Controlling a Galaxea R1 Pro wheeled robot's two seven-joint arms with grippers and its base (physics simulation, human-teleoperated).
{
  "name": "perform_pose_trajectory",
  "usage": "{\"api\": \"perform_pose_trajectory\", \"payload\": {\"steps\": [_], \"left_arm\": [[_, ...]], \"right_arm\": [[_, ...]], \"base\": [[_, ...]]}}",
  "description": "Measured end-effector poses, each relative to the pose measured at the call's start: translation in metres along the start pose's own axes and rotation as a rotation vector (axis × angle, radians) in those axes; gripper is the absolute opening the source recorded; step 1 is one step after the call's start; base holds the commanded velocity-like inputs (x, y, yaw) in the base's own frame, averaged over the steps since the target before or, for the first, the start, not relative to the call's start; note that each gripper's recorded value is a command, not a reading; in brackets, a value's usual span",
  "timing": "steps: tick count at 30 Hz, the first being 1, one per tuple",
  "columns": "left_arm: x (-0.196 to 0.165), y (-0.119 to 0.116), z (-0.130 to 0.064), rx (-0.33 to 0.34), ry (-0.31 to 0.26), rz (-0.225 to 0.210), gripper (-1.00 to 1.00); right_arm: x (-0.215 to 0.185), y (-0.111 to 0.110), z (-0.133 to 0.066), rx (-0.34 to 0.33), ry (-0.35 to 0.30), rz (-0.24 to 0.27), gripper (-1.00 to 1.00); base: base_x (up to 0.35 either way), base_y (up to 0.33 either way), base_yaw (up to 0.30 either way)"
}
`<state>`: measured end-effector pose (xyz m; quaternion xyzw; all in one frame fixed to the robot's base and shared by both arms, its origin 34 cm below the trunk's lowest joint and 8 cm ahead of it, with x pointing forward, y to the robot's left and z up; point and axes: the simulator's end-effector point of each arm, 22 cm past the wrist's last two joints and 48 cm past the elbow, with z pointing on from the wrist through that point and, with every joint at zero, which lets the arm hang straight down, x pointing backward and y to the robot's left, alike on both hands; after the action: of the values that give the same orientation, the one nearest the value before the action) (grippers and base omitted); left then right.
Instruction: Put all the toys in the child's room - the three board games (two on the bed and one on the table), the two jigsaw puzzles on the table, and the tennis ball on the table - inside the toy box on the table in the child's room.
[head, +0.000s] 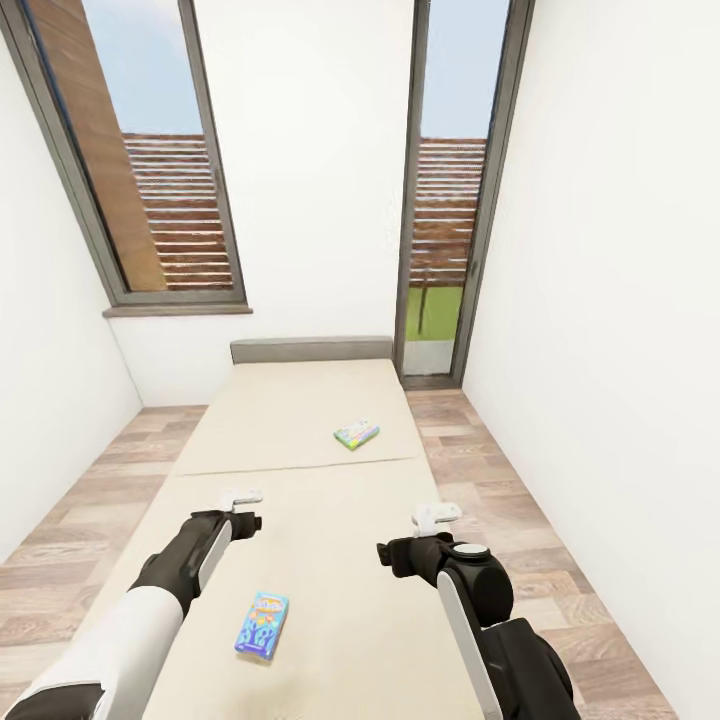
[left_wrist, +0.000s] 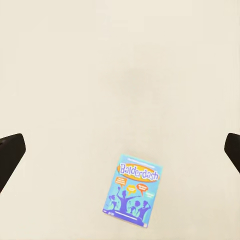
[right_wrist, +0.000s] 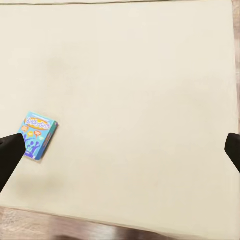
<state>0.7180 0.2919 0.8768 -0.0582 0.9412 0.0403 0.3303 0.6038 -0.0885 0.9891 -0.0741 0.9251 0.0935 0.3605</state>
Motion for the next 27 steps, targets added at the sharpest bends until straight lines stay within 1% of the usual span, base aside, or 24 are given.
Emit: {"api": "perform_pose_trajectory", "payload": {"steps": [10, 13, 18, 19, 23, 25, 27], "left_arm": [[0.007, 0.000, 0.006, -0.002, 0.014, 0.005, 1.00], [0.010, -0.001, 0.008, -0.002, 0.018, 0.007, 1.00], [0.014, -0.002, 0.011, -0.002, 0.026, 0.009, 1.00], [0.014, -0.002, 0.012, -0.002, 0.027, 0.010, 1.00], [0.018, -0.002, 0.015, -0.003, 0.034, 0.012, 1.00], [0.019, -0.002, 0.016, -0.003, 0.037, 0.013, 1.00], [0.021, -0.001, 0.017, -0.004, 0.040, 0.013, 1.00]], "right_arm": [[0.005, 0.000, 0.005, -0.004, 0.014, 0.004, 1.00], [0.007, 0.005, 0.007, -0.012, 0.018, -0.005, 1.00], [0.010, 0.035, 0.007, -0.059, 0.023, -0.070, 1.00], [0.011, 0.037, 0.007, -0.063, 0.024, -0.076, 1.00], [0.011, 0.046, 0.009, -0.080, 0.019, -0.089, 1.00], [0.008, 0.051, 0.009, -0.100, 0.004, -0.088, 1.00], [0.006, 0.064, 0.008, -0.165, -0.007, -0.071, 1.00]], "base": [[0.000, 0.000, 0.000], [0.000, 0.000, 0.000], [0.000, 0.000, 0.000], [0.000, 0.000, 0.000], [0.000, 0.000, 0.000], [0.000, 0.000, 0.000], [0.000, 0.000, 0.000]]}}
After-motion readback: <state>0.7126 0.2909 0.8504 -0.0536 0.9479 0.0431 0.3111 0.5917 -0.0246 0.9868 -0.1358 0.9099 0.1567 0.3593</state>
